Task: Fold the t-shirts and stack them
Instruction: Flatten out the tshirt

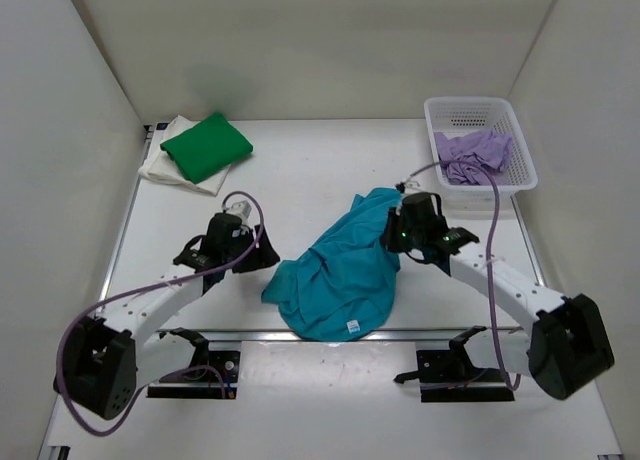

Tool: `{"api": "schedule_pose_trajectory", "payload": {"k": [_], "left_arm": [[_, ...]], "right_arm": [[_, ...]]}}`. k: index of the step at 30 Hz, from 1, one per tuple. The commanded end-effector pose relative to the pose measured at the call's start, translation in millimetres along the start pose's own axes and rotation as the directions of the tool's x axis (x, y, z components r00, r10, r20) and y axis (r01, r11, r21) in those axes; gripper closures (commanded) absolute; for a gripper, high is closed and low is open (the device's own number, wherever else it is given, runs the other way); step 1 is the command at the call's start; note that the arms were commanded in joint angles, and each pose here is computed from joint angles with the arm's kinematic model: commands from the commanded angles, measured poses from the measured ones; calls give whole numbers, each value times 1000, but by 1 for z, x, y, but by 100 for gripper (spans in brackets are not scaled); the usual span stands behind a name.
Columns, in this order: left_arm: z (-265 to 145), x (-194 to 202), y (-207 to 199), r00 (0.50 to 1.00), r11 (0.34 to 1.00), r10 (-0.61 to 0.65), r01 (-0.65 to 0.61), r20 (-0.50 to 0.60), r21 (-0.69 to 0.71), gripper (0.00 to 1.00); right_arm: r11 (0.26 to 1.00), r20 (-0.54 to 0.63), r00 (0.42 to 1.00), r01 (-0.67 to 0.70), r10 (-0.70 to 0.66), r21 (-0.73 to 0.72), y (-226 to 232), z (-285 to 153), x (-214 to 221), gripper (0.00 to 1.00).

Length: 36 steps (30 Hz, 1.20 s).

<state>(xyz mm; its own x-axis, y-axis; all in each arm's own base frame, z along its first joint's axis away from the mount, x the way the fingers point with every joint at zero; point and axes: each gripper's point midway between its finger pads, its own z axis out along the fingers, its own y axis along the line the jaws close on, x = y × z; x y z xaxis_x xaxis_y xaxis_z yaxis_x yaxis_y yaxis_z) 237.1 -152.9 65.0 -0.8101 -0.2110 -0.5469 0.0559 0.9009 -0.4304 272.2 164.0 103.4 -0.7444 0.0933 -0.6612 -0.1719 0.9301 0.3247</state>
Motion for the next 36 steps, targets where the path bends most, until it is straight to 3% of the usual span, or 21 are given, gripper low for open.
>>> {"api": "schedule_pose_trajectory", "payload": {"k": [1, 5, 10, 14, 15, 16, 17, 18, 19, 20, 24, 26, 28, 30, 31, 32, 33, 34, 35, 36], "left_arm": [[17, -22, -19, 999, 993, -48, 50, -20, 104, 23], [39, 14, -25, 992, 998, 38, -31, -118, 63, 22], [41, 15, -9, 995, 998, -16, 22, -97, 57, 19], [47, 29, -36, 986, 988, 22, 4, -166, 155, 16], [52, 37, -42, 980, 987, 57, -26, -192, 159, 20], [59, 45, -40, 974, 990, 66, -36, -216, 140, 32], [60, 51, -40, 969, 990, 71, -39, -235, 139, 55], [62, 56, -36, 968, 991, 46, -12, -248, 135, 69], [61, 47, -38, 974, 989, 4, 30, -228, 148, 90], [58, 39, -40, 978, 986, -15, 48, -208, 158, 100], [8, -64, -59, 996, 980, -50, 37, 67, 193, 100], [-47, -137, -61, 968, 963, -124, 64, 220, 261, 100], [-94, -182, -56, 936, 951, -159, 61, 314, 302, 100], [-130, -214, -44, 910, 968, -154, 59, 386, 246, 100], [-155, -236, -51, 884, 974, -118, 14, 452, 227, 100], [-172, -247, -56, 872, 979, -96, -5, 480, 205, 100], [-179, -249, -61, 870, 978, -90, -14, 485, 207, 100], [-192, -257, -71, 856, 971, -97, -30, 508, 236, 100], [-206, -268, -69, 837, 966, -126, -20, 533, 259, 100], [-207, -271, -72, 838, 960, -134, -23, 528, 280, 100]], "right_arm": [[981, 260, 960, 138, -100, -135, 75, -22, -110, 100], [981, 317, 938, 173, -138, -84, 83, -40, -138, 100], [990, 320, 944, 115, -84, -77, 51, -50, -125, 100], [991, 285, 957, 92, -62, -94, 39, -46, -111, 100], [993, 281, 958, 84, -57, -85, 34, -44, -108, 100], [993, 281, 959, 75, -47, -90, 32, -46, -107, 100], [994, 280, 959, 69, -43, -84, 29, -43, -106, 100], [993, 287, 957, 71, -39, -100, 29, -46, -109, 100], [993, 298, 954, 68, -35, -101, 29, -47, -114, 100], [993, 303, 953, 59, -26, -100, 27, -45, -118, 100], [981, 307, 951, 102, -48, -164, 56, -38, -147, 100], [966, 354, 931, 168, -89, -199, 91, -40, -188, 100], [944, 402, 910, 217, -103, -248, 125, -51, -227, 100], [913, 484, 869, 276, -104, -301, 168, -77, -292, 100], [908, 464, 877, 288, -123, -305, 173, -81, -298, 100], [880, 548, 827, 348, -125, -324, 203, -108, -337, 100], [891, 468, 868, 336, -167, -305, 202, -74, -330, 100], [865, 627, 770, 392, -122, -313, 225, -143, -377, 100], [840, 632, 767, 409, -106, -356, 236, -152, -382, 100], [857, 597, 800, 345, -56, -382, 215, -143, -383, 100]]}}
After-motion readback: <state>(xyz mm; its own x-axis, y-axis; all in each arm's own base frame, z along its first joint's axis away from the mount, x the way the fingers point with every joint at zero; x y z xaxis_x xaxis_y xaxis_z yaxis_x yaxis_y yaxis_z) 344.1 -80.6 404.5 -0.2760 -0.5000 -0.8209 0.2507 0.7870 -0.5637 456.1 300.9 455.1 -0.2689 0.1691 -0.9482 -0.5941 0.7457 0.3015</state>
